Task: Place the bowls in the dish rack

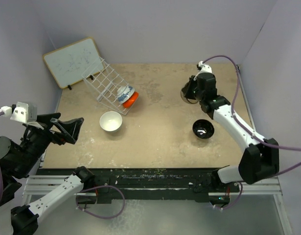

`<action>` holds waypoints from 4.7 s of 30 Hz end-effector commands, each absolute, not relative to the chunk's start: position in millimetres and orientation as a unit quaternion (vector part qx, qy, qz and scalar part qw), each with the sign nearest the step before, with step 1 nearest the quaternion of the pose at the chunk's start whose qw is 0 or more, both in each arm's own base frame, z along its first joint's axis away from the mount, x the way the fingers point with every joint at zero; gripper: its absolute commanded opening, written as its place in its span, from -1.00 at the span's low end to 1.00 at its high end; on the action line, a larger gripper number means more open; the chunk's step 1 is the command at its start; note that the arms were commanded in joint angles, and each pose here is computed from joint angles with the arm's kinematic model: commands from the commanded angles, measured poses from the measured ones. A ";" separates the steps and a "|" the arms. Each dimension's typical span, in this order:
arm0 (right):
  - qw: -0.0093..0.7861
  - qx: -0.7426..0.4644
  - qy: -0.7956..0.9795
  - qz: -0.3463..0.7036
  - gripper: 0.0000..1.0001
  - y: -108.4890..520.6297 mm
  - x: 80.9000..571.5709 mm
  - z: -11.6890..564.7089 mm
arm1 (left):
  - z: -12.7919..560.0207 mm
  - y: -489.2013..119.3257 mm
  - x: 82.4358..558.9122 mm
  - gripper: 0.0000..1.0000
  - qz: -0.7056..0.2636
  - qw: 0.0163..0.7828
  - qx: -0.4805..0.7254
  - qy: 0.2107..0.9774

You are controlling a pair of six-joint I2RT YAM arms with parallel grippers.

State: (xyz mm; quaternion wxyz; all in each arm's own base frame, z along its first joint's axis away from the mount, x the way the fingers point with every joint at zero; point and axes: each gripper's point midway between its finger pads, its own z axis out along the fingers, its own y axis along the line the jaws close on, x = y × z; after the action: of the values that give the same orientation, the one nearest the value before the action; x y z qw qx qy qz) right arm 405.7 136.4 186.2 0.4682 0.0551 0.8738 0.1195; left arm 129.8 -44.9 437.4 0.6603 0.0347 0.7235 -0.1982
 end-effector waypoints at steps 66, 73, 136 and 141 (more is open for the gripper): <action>0.423 0.229 0.254 0.839 -1.00 409.0 408.1 332.6 | 479.0 -22.5 106.9 0.98 -0.192 0.690 0.039 0.697; 0.416 0.243 0.262 0.836 -1.00 408.6 412.1 319.6 | 476.9 -24.3 109.1 0.98 -0.191 0.688 0.040 0.699; 0.399 0.341 0.335 0.782 -0.21 387.0 400.2 251.7 | 478.5 -23.8 108.8 0.98 -0.201 0.693 0.028 0.692; 0.400 0.338 0.349 0.777 -0.19 381.7 392.3 250.6 | 475.9 -22.9 108.9 0.98 -0.201 0.693 0.023 0.692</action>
State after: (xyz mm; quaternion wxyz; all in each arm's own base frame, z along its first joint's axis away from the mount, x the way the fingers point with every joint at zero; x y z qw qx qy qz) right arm 421.2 415.6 150.0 0.3873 0.3693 0.4957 0.6840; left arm 109.3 -25.3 466.3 0.6777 0.0374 0.7091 -0.1909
